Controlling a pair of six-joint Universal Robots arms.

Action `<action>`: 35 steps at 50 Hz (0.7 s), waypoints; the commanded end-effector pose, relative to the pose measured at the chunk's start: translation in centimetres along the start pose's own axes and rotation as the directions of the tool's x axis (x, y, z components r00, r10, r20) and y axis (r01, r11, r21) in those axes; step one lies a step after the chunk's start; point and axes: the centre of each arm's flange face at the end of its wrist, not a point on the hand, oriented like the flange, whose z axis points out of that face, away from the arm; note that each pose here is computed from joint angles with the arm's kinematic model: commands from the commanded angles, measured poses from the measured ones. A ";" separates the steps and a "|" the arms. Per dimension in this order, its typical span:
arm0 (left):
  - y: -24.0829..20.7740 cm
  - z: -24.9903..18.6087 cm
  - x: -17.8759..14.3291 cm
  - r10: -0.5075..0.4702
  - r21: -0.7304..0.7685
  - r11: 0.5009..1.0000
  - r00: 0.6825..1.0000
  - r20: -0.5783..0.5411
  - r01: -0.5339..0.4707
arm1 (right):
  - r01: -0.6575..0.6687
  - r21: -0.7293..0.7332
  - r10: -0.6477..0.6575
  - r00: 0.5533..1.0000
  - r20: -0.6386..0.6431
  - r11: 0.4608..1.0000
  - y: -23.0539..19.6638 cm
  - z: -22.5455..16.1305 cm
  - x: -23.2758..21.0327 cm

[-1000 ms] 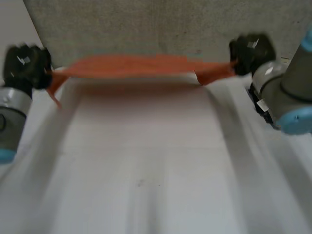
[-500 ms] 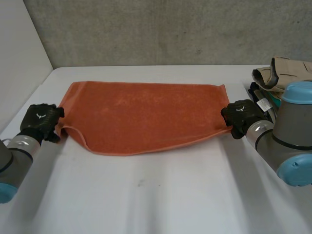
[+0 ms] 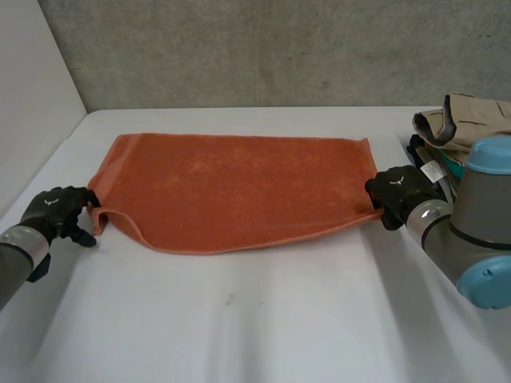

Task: Fold the laundry.

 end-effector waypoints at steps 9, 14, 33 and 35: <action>-1.2 1.0 3.5 -0.001 0.053 0.999 0.996 -0.084 0.005 | -0.001 -0.010 0.001 1.000 0.005 1.000 0.4 -0.1 -0.3; -1.1 2.3 3.3 0.009 0.052 0.999 1.000 -0.009 -0.008 | -0.002 -0.016 0.002 1.000 0.007 1.000 0.6 -0.2 -0.3; -1.1 3.2 2.1 0.022 0.061 0.998 0.997 0.076 -0.027 | 0.005 -0.017 -0.005 1.000 0.008 1.000 0.6 -0.3 -0.3; -1.5 2.9 1.8 0.025 0.075 0.997 0.996 0.085 -0.031 | 0.007 -0.016 -0.007 1.000 0.007 1.000 0.5 -0.3 -0.3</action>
